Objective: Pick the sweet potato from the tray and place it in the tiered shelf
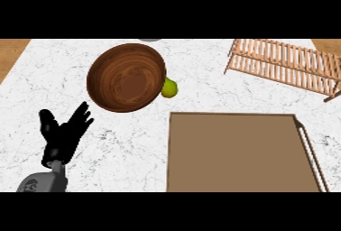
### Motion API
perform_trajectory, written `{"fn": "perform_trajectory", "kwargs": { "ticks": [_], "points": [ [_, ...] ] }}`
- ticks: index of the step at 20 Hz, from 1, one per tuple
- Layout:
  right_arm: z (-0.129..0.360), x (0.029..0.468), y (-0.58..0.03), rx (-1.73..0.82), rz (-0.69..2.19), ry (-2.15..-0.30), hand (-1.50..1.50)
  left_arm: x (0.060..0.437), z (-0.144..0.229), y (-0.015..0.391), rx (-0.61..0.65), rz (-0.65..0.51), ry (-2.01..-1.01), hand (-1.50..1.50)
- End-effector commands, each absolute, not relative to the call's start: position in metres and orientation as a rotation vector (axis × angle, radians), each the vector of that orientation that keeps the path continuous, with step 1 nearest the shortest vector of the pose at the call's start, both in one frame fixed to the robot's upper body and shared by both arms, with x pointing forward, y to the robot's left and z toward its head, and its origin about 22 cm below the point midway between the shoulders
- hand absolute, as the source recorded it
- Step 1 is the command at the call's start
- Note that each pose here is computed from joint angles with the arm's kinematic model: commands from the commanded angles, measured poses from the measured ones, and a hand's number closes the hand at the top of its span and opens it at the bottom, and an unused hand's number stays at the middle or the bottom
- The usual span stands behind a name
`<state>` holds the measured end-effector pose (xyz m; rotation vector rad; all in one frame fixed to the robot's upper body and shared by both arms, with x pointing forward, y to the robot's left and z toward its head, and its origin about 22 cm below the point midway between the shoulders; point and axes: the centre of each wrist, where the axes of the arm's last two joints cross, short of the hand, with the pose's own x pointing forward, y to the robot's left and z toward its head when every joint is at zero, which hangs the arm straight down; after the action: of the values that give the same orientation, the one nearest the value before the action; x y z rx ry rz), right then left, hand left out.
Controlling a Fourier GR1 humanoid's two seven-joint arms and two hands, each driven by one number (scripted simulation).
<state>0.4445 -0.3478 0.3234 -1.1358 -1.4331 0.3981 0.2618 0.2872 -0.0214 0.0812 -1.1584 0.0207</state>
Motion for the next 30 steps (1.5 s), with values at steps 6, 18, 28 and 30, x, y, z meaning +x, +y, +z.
{"fn": "perform_trajectory", "kwargs": {
  "ticks": [6,18,28,30],
  "points": [
    [0.335,0.441,-0.360,-0.957,0.052,-1.538,-1.50,0.260,-0.021,0.292,0.069,0.022,-1.121,0.00],
    [0.365,0.419,-0.391,-0.834,-0.398,-1.674,-1.50,0.252,-0.029,0.290,0.077,0.013,-1.114,0.00],
    [0.379,0.352,-0.491,-0.978,-0.720,-1.586,-1.50,0.251,-0.024,0.299,0.104,0.044,-1.123,0.00],
    [0.372,0.333,-0.512,-0.956,-0.718,-1.602,-1.50,0.246,-0.025,0.316,0.094,0.041,-1.117,0.00]
  ]
}}
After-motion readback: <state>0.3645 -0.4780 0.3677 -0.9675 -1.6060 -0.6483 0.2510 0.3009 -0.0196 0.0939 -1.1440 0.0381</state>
